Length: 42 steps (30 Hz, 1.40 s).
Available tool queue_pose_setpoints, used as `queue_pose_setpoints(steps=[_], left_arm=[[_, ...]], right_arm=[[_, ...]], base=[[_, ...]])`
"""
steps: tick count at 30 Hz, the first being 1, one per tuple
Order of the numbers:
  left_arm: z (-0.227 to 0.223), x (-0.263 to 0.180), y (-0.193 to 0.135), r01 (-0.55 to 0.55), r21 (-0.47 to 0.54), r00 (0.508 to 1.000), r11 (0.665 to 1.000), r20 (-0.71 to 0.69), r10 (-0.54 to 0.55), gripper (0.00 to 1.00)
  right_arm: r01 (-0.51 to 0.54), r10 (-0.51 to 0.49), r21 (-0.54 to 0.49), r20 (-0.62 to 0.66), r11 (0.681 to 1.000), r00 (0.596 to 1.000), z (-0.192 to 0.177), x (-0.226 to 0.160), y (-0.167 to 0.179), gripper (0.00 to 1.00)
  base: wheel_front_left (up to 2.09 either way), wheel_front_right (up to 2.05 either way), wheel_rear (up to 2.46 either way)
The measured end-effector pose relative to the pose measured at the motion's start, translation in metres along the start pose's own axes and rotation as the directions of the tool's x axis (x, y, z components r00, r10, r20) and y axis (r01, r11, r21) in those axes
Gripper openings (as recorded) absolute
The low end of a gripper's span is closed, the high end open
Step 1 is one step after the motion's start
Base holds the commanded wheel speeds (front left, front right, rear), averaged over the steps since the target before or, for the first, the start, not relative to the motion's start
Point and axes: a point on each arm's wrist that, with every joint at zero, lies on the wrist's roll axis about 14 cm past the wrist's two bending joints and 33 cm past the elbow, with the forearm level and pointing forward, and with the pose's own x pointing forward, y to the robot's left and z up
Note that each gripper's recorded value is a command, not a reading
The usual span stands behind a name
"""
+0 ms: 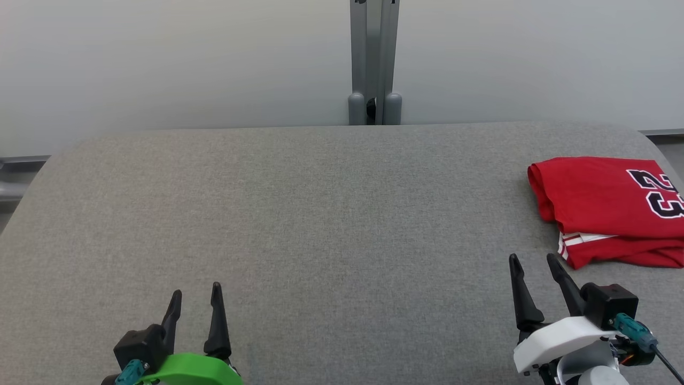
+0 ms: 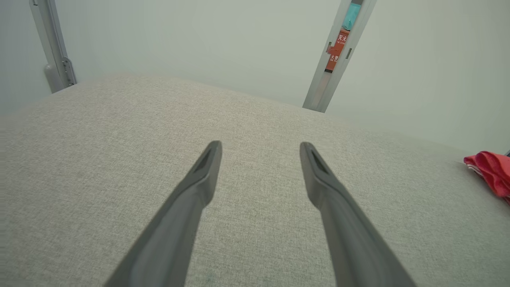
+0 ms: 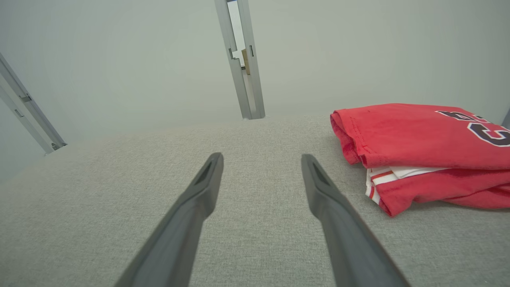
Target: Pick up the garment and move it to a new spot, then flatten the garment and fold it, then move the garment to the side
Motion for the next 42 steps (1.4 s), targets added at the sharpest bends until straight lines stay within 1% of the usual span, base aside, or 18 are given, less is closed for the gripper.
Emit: queue_pose_setpoints(steps=[10, 15, 16, 21, 27, 34, 42], left_arm=[[-0.002, 0.0, 0.001, -0.005, -0.006, 1.0, 1.0, -0.006, 0.005, 1.0], [-0.002, 0.0, -0.001, 0.01, -0.008, 1.0, 1.0, -0.009, -0.01, 1.0], [-0.004, 0.0, -0.001, 0.009, -0.009, 1.0, 1.0, -0.014, -0.009, 0.0], [-0.021, -0.006, 0.003, -0.012, -0.021, 0.998, 1.0, -0.069, 0.01, 0.0], [-0.025, -0.005, 0.01, -0.05, -0.112, 0.994, 0.992, -0.103, 0.038, 0.0], [-0.024, -0.003, 0.016, -0.083, -0.224, 0.991, 0.971, -0.118, 0.058, 0.0], [-0.022, 0.0, 0.02, -0.11, -0.335, 0.989, 0.936, -0.133, 0.069, 0.0]], right_arm=[[-0.007, 0.007, 0.005, -0.005, 1.0, 1.0, -0.002, 0.001, 0.002, 1.0], [-0.001, 0.001, 0.007, -0.007, 1.0, 1.0, -0.002, 0.0, 0.001, 1.0], [0.0, 0.0, 0.008, -0.011, 1.0, 1.0, -0.004, 0.0, 0.001, 0.0], [0.017, -0.015, 0.026, -0.08, 1.0, 0.997, -0.026, -0.01, -0.002, 0.0], [0.058, -0.045, 0.132, -0.098, 0.99, 0.994, -0.029, -0.01, -0.008, 0.0], [0.095, -0.071, 0.249, -0.105, 0.964, 0.992, -0.029, -0.01, -0.014, 0.0], [0.125, -0.091, 0.37, -0.106, 0.921, 0.99, -0.027, -0.007, -0.018, 0.0]], base=[[0.0, 0.0, 0.0], [0.0, 0.0, 0.0], [0.0, 0.0, 0.0], [0.0, 0.0, 0.0], [0.0, 0.0, 0.0], [0.0, 0.0, 0.0], [0.0, 0.0, 0.0]])
